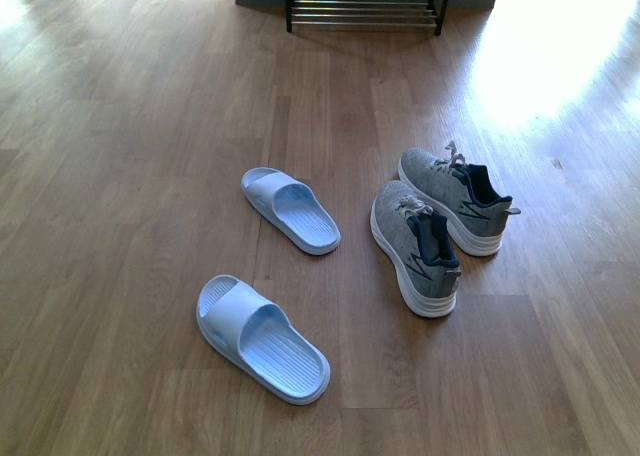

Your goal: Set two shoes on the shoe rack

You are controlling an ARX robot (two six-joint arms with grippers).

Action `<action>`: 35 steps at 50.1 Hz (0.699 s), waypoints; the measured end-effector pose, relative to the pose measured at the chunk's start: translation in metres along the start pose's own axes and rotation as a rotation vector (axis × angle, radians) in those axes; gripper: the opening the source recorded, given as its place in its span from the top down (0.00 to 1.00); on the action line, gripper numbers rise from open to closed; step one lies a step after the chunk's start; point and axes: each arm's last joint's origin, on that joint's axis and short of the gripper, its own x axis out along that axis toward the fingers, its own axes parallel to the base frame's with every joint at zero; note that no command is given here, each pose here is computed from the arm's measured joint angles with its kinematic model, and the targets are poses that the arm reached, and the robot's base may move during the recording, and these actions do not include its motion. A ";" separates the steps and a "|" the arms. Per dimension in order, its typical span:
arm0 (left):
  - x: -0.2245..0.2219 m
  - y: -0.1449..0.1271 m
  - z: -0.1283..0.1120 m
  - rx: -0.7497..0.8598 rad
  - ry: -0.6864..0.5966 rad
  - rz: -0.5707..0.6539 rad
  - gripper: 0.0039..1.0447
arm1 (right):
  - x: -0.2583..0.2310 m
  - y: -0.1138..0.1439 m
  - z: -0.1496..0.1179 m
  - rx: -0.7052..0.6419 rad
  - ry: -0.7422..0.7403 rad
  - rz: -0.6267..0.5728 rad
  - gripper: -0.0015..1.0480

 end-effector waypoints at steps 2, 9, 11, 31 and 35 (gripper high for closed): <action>0.000 0.000 0.000 0.000 0.000 0.000 0.09 | 0.000 0.000 0.000 0.000 0.000 0.000 0.09; 0.000 0.000 0.000 0.000 0.000 0.000 0.09 | 0.000 0.000 0.000 0.000 0.000 0.000 0.09; 0.000 0.000 0.000 0.000 0.000 0.000 0.09 | 0.000 0.000 0.000 0.000 0.000 0.000 0.09; 0.000 0.000 0.000 0.000 0.000 0.000 0.09 | 0.000 0.000 0.000 0.000 0.000 0.000 0.09; 0.000 0.000 0.000 0.000 0.000 0.000 0.09 | 0.000 0.000 0.000 0.000 0.000 0.000 0.09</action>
